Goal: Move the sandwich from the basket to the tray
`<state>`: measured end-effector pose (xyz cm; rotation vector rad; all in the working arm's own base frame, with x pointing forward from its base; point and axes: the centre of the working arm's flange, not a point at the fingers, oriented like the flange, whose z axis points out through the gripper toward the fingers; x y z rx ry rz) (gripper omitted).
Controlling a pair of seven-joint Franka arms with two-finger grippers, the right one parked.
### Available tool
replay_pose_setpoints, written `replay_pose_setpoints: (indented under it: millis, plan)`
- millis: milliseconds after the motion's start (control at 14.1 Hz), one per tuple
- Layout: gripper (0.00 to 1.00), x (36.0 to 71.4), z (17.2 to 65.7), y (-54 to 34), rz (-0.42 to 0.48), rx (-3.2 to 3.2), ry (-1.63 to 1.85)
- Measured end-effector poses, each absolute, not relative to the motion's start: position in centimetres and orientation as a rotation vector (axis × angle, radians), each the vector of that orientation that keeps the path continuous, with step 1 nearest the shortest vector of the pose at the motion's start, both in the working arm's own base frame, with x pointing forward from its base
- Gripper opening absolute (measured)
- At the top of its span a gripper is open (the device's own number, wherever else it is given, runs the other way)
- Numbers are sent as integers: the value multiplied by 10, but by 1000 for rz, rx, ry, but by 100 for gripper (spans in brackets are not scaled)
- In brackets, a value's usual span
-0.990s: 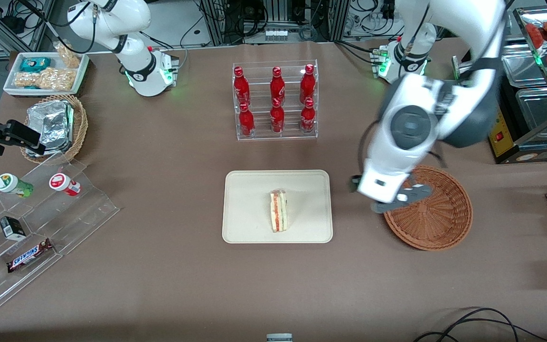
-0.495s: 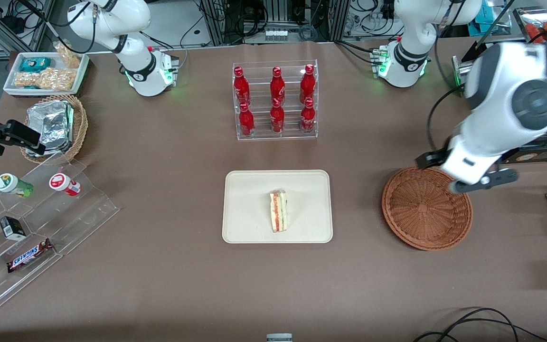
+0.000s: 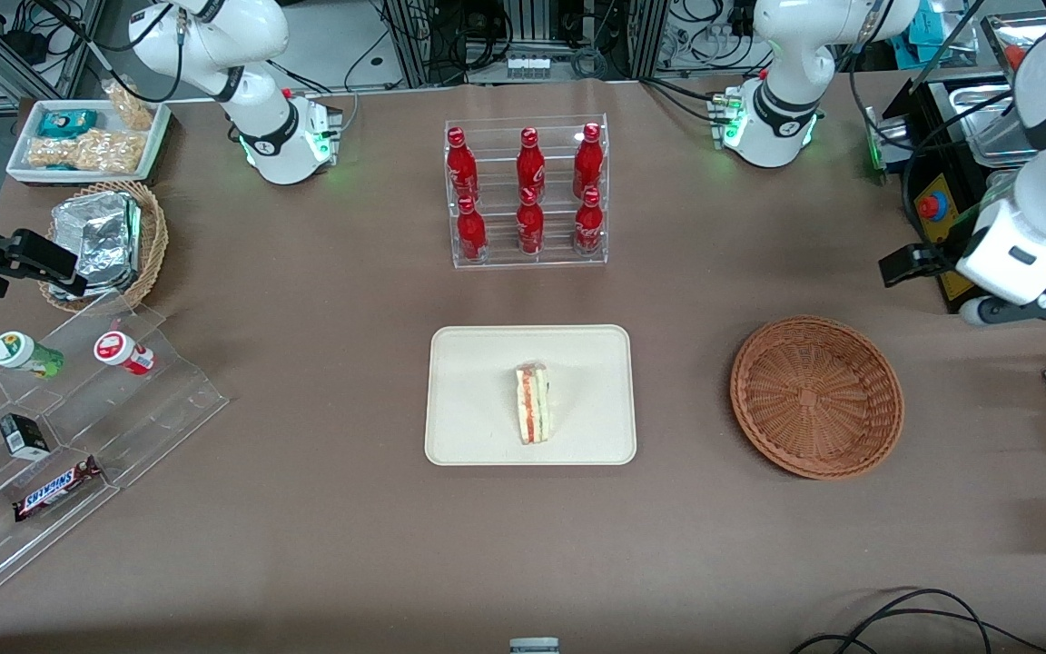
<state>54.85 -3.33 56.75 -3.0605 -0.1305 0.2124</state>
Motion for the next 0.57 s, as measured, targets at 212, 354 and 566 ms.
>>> replay_pose_setpoints:
  millis: [212, 354, 566]
  plan:
    - [100, 546, 588, -36, 150, -3075, 38]
    - [100, 548, 599, -36, 97, -3087, 70]
    - [100, 551, 603, -25, 61, -3128, 47]
